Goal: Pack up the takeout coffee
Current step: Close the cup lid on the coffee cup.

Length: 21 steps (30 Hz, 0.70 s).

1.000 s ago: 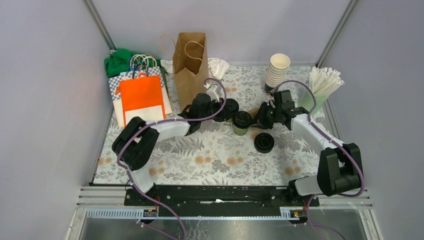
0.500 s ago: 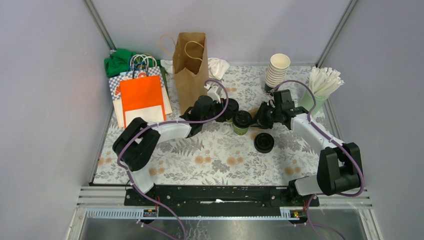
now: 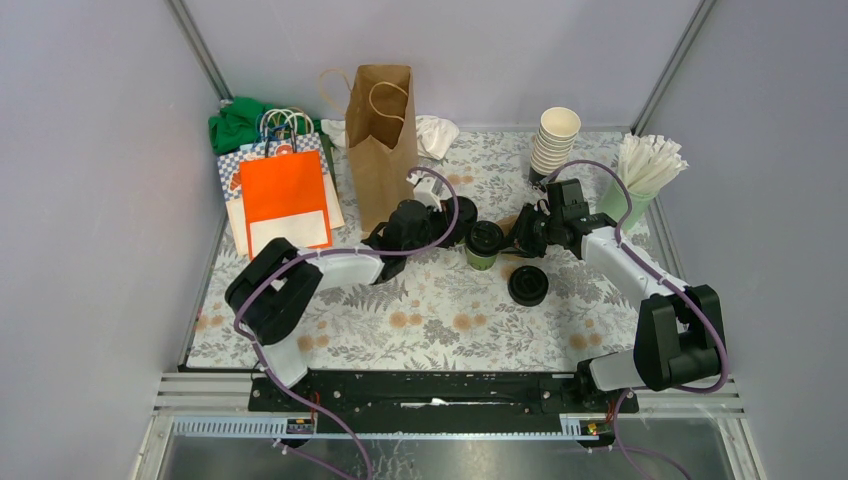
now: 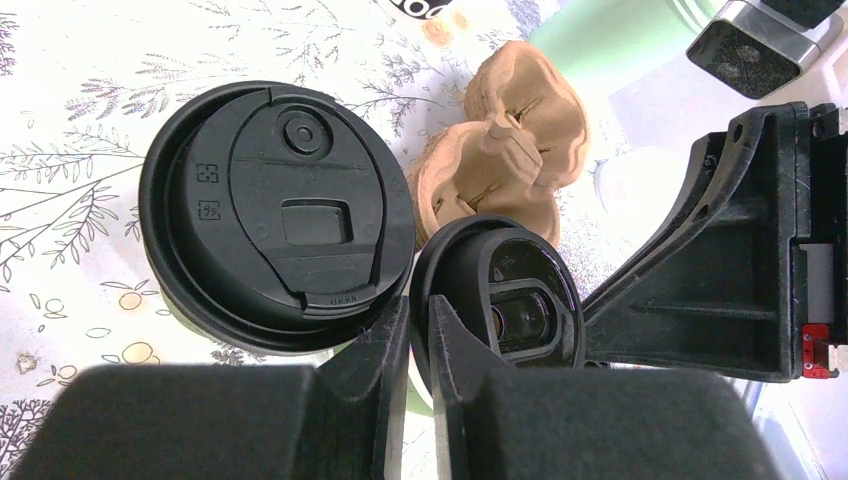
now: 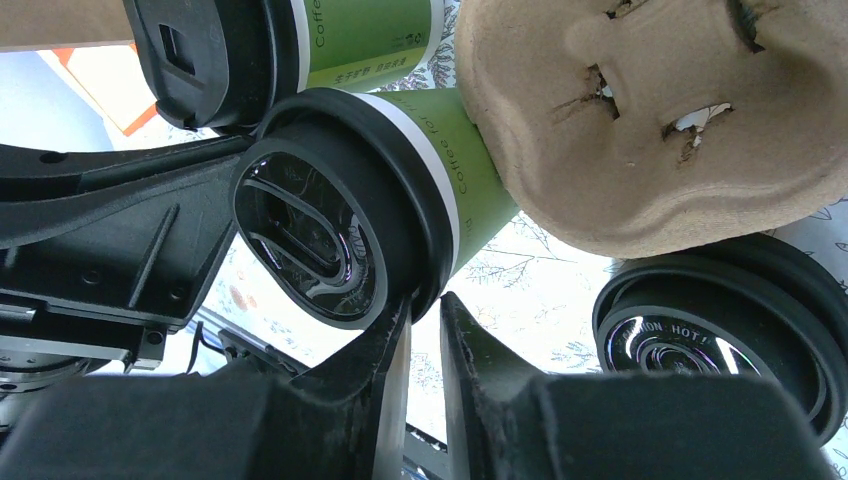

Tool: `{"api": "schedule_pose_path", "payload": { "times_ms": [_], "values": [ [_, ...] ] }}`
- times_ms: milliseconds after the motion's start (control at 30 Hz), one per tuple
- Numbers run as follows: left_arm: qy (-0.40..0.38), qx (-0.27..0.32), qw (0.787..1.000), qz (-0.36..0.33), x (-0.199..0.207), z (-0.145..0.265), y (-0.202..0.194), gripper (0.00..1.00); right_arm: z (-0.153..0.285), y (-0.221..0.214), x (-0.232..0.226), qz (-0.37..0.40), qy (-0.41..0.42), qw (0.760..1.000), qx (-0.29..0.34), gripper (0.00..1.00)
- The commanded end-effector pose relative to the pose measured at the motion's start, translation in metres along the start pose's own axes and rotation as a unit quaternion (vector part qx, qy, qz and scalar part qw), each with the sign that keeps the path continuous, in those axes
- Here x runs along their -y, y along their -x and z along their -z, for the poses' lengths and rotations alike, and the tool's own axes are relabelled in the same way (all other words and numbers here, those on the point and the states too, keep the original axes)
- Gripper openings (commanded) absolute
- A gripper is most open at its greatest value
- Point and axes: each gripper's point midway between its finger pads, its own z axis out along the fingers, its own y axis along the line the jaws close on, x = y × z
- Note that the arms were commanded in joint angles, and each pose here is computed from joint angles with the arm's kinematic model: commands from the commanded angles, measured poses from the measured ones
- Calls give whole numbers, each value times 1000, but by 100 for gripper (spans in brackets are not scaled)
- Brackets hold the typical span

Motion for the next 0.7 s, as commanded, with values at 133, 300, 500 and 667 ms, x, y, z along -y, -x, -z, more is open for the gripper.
{"api": "schedule_pose_path", "payload": {
  "times_ms": [133, 300, 500, 667],
  "values": [
    [140, -263, 954, -17, -83, 54, -173, 16, -16, -13, 24, 4, -43, 999, -24, 23],
    [145, -264, 953, -24, -84, 54, -181, 16, -16, -13, 25, 3, -44, 999, -24, 23],
    [153, -264, 952, -32, -87, 56, -190, 16, -16, -13, 24, 4, -44, 999, -23, 23],
    [161, -261, 951, -39, -92, 58, -196, 16, -16, -12, 25, 4, -45, 999, -23, 23]
  ]
}}
